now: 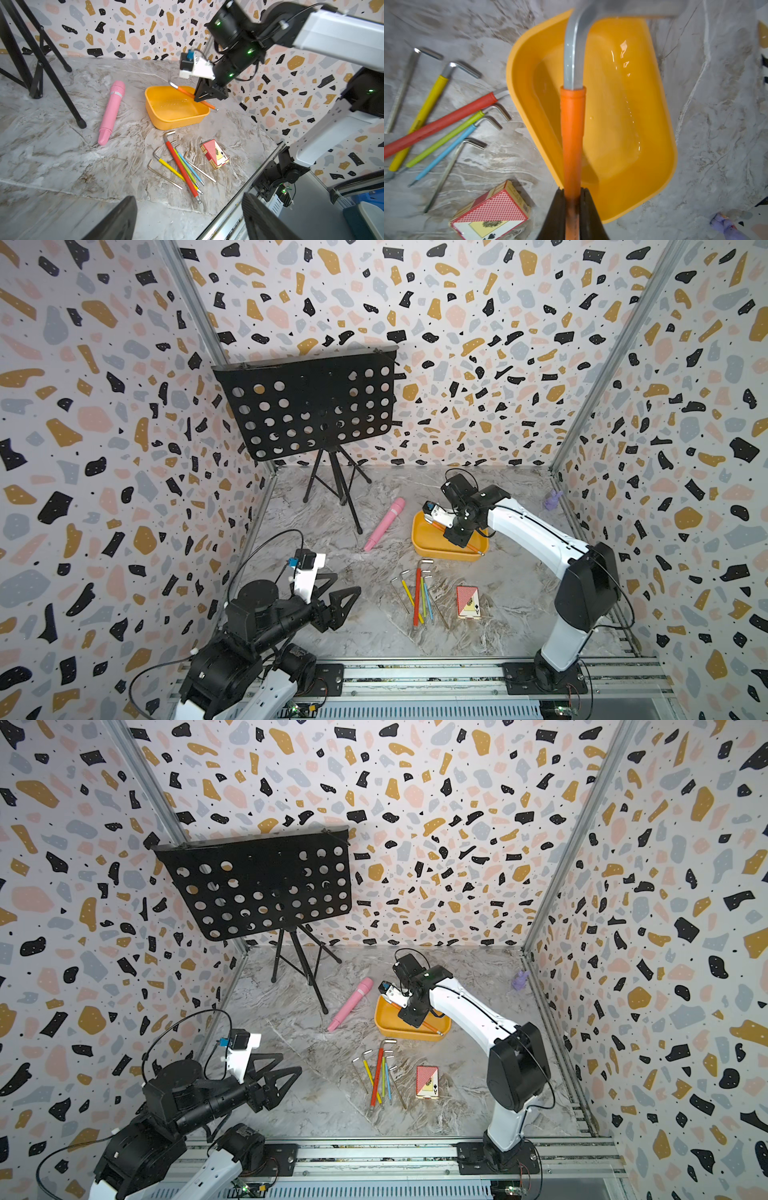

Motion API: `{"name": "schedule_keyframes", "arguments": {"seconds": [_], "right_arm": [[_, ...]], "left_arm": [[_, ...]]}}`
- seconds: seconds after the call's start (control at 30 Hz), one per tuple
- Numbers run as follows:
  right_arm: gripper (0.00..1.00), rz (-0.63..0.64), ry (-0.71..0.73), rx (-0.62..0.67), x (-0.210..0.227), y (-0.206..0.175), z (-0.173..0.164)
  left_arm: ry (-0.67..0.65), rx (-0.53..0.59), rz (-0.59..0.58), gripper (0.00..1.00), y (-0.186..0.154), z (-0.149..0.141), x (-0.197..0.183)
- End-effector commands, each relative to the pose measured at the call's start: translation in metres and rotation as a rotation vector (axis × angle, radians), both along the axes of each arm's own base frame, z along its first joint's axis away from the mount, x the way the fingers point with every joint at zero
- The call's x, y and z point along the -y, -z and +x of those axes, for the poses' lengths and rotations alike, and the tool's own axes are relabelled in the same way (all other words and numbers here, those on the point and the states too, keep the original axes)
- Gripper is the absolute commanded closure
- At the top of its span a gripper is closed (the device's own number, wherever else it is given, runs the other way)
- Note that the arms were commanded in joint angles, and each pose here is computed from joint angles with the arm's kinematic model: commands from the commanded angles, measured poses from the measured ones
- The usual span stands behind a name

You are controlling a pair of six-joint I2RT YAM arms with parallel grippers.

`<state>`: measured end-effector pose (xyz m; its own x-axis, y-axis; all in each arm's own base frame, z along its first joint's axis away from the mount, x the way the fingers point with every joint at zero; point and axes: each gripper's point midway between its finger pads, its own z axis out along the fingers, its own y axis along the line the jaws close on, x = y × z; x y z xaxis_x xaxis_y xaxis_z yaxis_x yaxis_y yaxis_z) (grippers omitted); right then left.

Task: Put the hex key on the desktop into the storage box
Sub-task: Place the Allen key in the storage box.

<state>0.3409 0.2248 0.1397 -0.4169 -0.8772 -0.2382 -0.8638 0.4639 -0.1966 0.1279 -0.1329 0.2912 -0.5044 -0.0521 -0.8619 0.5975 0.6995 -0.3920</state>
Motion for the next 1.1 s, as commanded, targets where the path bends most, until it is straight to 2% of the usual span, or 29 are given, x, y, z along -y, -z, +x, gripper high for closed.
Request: {"name": "schedule_keyframes", "arguments": {"seconds": [0.0, 0.13, 0.23, 0.53, 0.97, 1.07], "right_arm": [[1.0, -0.069, -0.065, 0.074, 0.002, -0.007, 0.025], [1.0, -0.091, -0.079, 0.088, -0.002, -0.004, 0.046], [1.0, -0.087, -0.097, 0.048, -0.008, 0.002, 0.05], [1.0, -0.174, -0.077, -0.079, 0.007, 0.053, 0.039], [1.0, -0.196, -0.177, -0.113, -0.001, 0.079, 0.025], [0.83, -0.184, -0.185, -0.113, -0.007, 0.08, 0.025]], "left_arm": [[0.033, 0.025, -0.034, 0.16, -0.008, -0.004, 0.005], [0.02, 0.013, -0.019, 0.16, -0.004, 0.001, 0.005], [0.021, 0.0, -0.008, 0.16, -0.001, 0.005, 0.006], [0.014, 0.006, -0.008, 0.16, -0.002, 0.005, 0.005], [0.007, 0.002, -0.003, 0.16, 0.0, 0.007, 0.005], [0.006, 0.0, -0.002, 0.15, 0.0, 0.008, 0.005]]}}
